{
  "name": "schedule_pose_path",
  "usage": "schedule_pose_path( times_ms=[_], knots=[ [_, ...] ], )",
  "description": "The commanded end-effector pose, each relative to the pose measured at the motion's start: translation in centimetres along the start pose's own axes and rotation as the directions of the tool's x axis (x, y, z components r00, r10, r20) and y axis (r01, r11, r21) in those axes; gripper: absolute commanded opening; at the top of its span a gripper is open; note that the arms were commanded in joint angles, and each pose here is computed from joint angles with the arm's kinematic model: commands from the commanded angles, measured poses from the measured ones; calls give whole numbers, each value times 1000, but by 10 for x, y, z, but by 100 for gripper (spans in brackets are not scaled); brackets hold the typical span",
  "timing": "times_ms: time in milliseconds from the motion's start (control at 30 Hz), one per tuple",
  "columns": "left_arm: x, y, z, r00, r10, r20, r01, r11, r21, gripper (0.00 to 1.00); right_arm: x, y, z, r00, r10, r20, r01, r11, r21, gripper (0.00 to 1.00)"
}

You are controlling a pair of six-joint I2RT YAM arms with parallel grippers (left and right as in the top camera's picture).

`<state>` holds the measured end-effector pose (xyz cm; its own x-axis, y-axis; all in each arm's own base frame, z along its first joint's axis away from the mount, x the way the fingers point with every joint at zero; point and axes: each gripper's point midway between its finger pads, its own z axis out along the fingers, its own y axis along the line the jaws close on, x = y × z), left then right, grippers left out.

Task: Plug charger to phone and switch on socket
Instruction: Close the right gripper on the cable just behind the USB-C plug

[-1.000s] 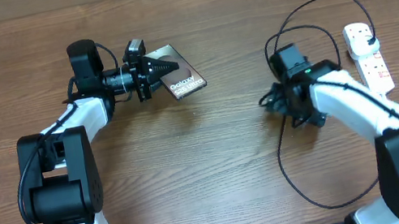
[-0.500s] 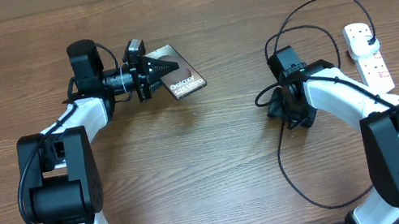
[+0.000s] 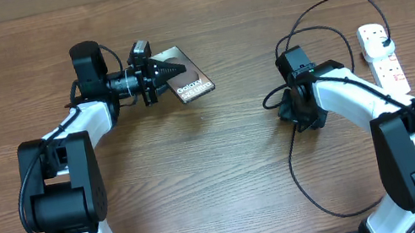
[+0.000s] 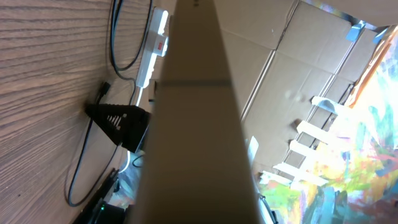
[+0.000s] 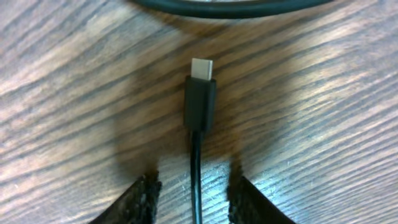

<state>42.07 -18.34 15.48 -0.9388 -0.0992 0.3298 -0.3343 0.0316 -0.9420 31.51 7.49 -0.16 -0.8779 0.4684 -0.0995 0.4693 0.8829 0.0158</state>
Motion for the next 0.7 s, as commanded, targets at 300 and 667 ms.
schedule_pose_path(
  times_ms=[300,667],
  knots=[
    [6,-10,0,997,55,-54,-54,998,14,4,20,2,14,997,-44,-58,46,998,35,19],
    [15,-11,0,993,56,-103,-54,998,23,4,14,18,10,986,-160,-48,158,987,-37,4]
  ],
)
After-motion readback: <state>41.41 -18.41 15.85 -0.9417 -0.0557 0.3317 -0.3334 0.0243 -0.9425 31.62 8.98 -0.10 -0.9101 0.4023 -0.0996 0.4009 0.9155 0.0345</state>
